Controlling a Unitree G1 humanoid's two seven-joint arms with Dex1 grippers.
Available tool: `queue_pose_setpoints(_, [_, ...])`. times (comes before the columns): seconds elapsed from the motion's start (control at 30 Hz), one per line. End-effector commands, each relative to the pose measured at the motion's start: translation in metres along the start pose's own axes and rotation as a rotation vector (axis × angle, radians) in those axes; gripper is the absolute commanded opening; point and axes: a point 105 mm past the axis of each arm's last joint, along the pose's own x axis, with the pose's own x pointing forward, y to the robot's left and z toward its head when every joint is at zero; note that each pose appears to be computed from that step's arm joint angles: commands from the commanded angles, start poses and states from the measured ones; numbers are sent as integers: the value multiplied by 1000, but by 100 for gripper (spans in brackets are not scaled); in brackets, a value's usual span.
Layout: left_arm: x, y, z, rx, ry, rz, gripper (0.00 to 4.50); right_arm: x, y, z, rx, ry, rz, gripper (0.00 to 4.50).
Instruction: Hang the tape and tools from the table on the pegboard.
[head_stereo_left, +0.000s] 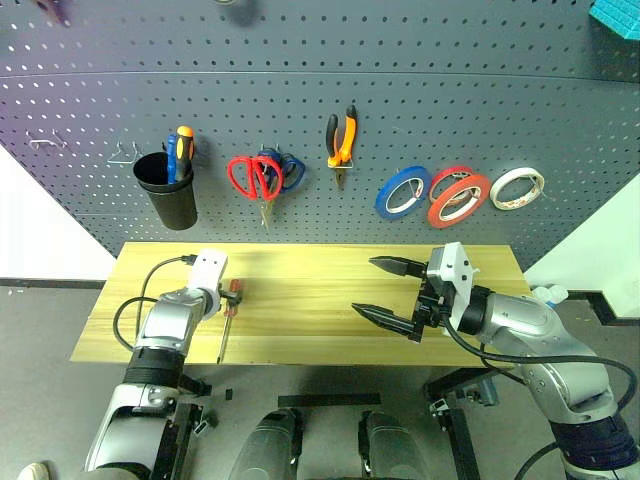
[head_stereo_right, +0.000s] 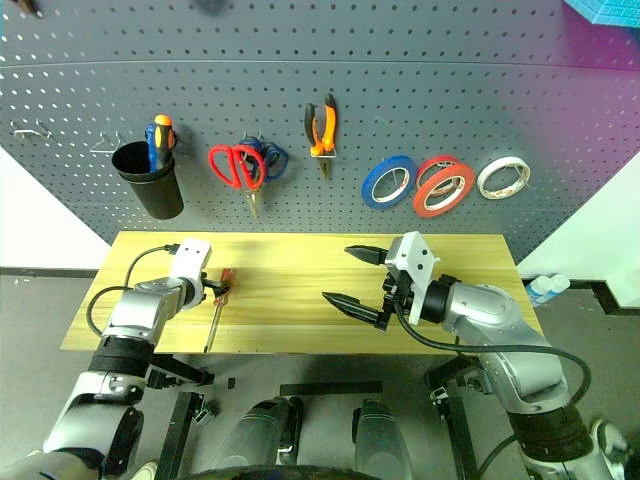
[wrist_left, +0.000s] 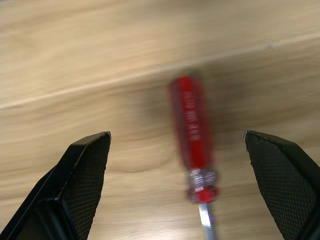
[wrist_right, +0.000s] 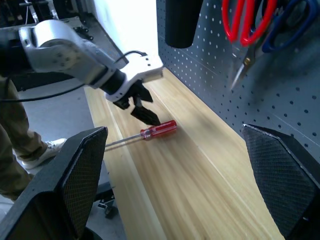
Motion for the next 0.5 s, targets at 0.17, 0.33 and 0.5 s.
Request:
queue_pose_setpoints(0.17, [7, 12, -10, 78, 130, 119, 446, -5, 4, 11, -41, -38, -21, 450])
queue_pose_setpoints(0.33, [12, 1, -17, 0, 185, 82, 446, -6, 6, 11, -41, -42, -24, 450])
queue_pose_setpoints(0.5, [16, 0, -19, -42, 186, 70, 446, -6, 7, 10, -37, -40, -21, 450])
